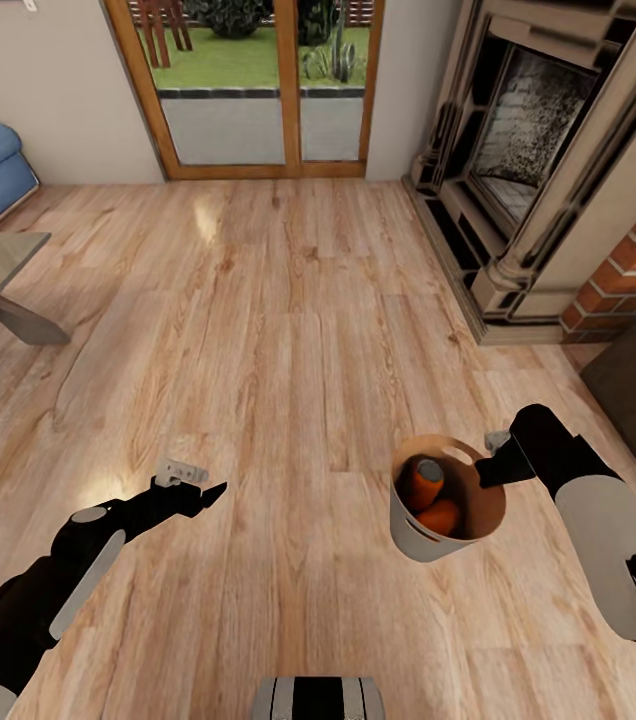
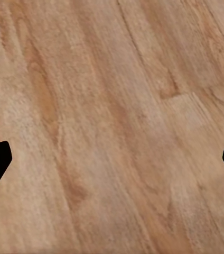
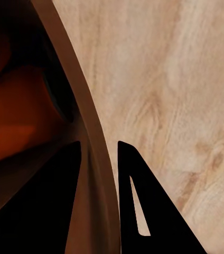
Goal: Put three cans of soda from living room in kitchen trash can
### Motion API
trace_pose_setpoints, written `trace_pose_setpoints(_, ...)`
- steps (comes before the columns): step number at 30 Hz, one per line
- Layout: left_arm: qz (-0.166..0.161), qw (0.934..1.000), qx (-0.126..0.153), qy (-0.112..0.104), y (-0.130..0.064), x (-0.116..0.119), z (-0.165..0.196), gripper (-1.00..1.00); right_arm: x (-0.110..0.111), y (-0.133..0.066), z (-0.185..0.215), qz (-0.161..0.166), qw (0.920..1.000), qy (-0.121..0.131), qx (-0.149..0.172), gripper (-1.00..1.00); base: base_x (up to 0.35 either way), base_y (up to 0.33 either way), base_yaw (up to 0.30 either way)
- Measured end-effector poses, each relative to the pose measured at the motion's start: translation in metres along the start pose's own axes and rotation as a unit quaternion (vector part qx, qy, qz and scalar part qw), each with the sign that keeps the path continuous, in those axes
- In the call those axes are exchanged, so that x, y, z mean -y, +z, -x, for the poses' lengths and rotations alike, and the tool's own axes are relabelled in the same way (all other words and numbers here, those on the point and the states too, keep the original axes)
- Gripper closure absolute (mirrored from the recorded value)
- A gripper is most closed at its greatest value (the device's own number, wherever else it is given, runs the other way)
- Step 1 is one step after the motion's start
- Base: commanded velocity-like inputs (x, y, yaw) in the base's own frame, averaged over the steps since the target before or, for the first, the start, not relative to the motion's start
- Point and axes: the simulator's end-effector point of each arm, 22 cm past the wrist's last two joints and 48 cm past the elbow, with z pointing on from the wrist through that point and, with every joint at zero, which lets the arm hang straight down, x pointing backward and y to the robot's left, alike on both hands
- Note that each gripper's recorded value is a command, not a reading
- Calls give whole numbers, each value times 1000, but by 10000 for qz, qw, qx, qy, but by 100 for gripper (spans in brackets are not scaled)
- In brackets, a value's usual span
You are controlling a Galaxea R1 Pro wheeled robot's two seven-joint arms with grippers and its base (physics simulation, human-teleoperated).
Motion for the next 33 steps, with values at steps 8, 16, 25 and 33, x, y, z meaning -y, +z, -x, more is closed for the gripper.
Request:
trace_pose_setpoints(8,-5,10000,2,-3,10,-2,-14,-100,-2,19,-4,12,10000,7,-14,100,0,0,0)
trace_pose_setpoints(16,-12,10000,5,-4,21,-5,-29,-100,-4,39,-3,19,9999,-108,87,100,0,0,0)
trace_pose_setpoints(25,-17,10000,6,1,27,-6,-38,-100,-6,50,-3,28,9998,-145,118,100,0,0,0)
trace_pose_setpoints(33,-1,10000,-3,-3,27,-6,-39,-100,-6,50,-2,26,9998,-149,131,100,0,0,0)
